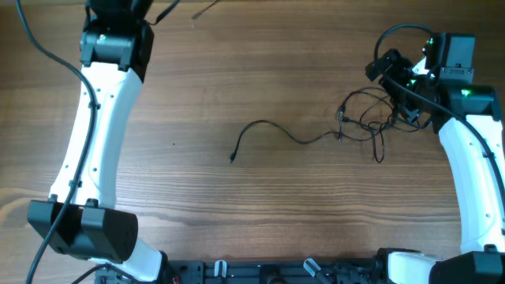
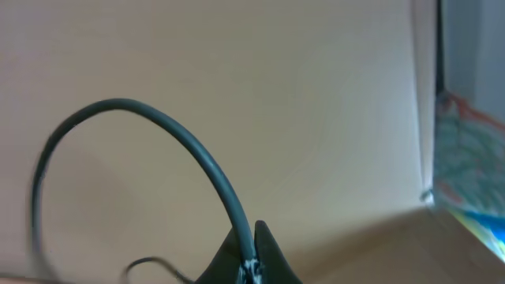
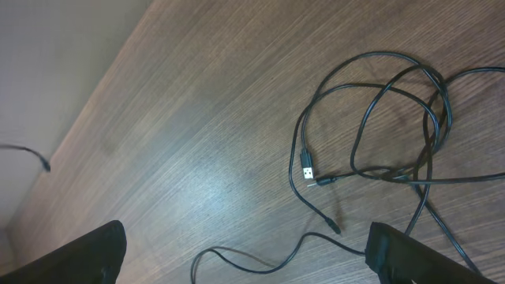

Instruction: Untangle cables

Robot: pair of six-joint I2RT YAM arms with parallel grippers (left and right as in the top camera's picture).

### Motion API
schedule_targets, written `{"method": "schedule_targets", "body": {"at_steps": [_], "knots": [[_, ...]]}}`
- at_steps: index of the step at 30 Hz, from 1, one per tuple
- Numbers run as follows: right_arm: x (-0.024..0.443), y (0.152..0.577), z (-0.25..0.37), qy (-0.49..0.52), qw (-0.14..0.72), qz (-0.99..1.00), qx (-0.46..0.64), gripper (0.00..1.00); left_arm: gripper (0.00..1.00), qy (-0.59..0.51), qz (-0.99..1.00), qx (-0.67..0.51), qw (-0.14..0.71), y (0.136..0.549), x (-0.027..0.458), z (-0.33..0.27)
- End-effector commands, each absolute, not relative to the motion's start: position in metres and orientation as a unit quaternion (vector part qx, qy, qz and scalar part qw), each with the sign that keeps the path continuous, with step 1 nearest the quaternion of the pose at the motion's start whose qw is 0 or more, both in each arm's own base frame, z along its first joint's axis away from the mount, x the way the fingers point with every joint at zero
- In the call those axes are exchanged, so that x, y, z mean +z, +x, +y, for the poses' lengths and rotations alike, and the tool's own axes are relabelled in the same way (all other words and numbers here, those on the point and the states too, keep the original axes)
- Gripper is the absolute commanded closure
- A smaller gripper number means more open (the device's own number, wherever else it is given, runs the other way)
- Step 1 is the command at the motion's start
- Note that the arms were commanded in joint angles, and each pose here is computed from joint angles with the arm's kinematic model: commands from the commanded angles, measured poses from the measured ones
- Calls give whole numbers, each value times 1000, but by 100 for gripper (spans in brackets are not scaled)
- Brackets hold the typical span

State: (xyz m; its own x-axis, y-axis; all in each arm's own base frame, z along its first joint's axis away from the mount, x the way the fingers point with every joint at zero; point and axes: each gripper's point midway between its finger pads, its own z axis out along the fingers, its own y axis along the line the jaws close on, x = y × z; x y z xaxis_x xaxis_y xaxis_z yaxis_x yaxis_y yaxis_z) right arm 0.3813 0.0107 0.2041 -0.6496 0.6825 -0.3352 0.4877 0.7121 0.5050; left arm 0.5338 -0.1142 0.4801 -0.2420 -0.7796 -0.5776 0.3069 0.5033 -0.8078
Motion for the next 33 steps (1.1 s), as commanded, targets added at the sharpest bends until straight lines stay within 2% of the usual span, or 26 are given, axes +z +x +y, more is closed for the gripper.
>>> {"method": "schedule_targets", "body": {"at_steps": [1,3,5,9,15,17,18,20,22,23,25,28,31,33], "knots": [[212,381,11,326,267,886,194,0,96,-259,626,-427,599,560,460,-61],[212,381,11,326,267,886,194,0,96,-301,618,-390,612,574,444,-25],[212,381,11,326,267,886,194,0,96,-356,604,-316,639,590,418,38],[212,381,11,326,267,886,194,0,96,-378,586,-231,678,603,389,135],[212,381,11,326,267,886,194,0,94,-453,566,-140,674,583,331,275],[212,381,11,326,267,886,194,0,82,-450,597,-116,655,576,306,296],[212,381,11,326,267,886,194,0,68,-435,626,-101,639,576,287,302],[212,381,11,326,267,886,194,0,17,-424,669,-90,604,575,256,303],[212,381,11,326,267,886,194,0,4,-412,705,-66,573,572,230,301],[212,381,11,326,267,886,194,0,0,-404,722,-56,558,570,220,299],[212,381,11,326,267,886,194,0,0,-407,739,-51,534,566,205,296],[212,381,11,326,267,886,194,0,5,-399,759,-66,510,564,193,287],[212,381,11,326,267,886,194,0,0,-355,787,-165,477,565,194,244],[212,381,11,326,267,886,194,0,0,-349,783,-300,418,554,212,195]]}}
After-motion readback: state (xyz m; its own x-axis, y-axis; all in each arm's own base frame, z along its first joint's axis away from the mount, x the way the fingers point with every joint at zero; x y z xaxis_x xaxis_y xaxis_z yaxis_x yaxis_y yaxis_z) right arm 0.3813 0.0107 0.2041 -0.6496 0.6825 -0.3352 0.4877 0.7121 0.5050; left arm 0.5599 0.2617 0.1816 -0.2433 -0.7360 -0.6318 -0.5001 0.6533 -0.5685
